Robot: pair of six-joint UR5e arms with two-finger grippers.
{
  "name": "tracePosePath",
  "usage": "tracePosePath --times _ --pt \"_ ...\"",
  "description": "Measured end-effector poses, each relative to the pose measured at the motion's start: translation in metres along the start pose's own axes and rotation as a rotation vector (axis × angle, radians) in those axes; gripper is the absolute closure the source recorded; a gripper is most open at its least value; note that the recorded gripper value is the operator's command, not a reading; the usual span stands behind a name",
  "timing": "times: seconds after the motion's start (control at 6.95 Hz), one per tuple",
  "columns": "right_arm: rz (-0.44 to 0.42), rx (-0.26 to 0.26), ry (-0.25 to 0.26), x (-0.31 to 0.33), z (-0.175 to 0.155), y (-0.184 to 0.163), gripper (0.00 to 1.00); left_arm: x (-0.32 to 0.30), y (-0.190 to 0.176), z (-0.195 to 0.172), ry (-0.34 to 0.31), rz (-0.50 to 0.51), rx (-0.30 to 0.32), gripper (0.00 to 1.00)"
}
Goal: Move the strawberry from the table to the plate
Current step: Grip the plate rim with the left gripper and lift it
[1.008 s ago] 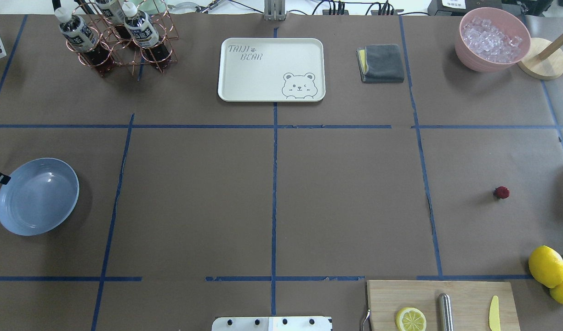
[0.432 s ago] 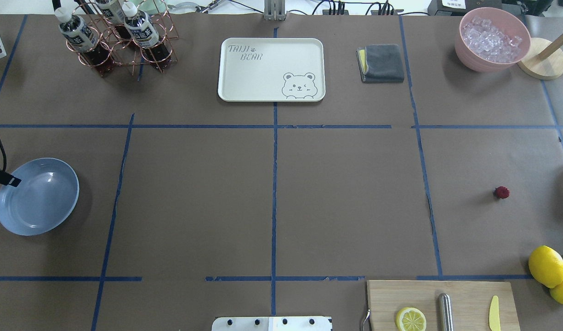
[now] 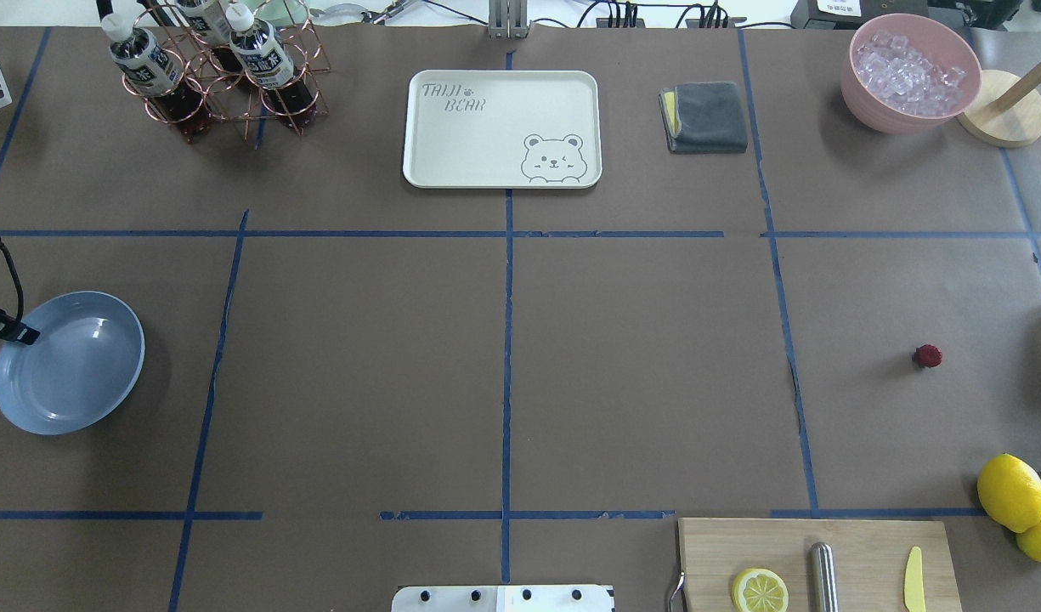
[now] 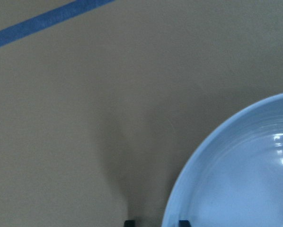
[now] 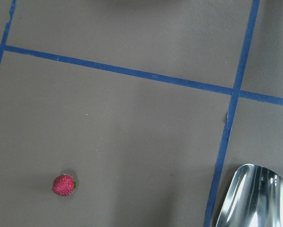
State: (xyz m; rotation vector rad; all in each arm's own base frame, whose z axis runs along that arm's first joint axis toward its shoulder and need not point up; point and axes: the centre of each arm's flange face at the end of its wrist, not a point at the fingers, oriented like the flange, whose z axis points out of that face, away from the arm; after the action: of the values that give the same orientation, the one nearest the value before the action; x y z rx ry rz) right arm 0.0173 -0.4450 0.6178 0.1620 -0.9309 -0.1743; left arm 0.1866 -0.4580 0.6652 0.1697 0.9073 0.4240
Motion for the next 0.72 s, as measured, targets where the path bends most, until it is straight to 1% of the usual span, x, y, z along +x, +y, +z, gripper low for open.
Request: tracePosePath --times 0.14,0.29,0.43,0.58,0.72 --pt "0.0 0.0 -0.001 0.0 0.0 0.0 0.0 0.008 -0.005 -0.006 0.008 0.014 0.013 1.0" --pt "-0.001 0.0 -0.002 0.0 0.0 0.0 0.0 0.022 -0.01 -0.014 0.047 0.029 0.022 1.0" --pt "-0.002 0.0 -0.003 -0.001 0.0 0.0 0.0 0.042 -0.021 -0.026 0.119 0.026 0.029 1.0" --pt "-0.003 0.001 -0.007 -0.002 0.0 -0.001 0.0 0.071 -0.043 -0.043 0.183 -0.021 0.047 1.0" --pt "-0.004 0.001 -0.013 -0.003 0.0 -0.001 0.0 0.106 -0.077 -0.065 0.229 -0.099 0.076 1.0"
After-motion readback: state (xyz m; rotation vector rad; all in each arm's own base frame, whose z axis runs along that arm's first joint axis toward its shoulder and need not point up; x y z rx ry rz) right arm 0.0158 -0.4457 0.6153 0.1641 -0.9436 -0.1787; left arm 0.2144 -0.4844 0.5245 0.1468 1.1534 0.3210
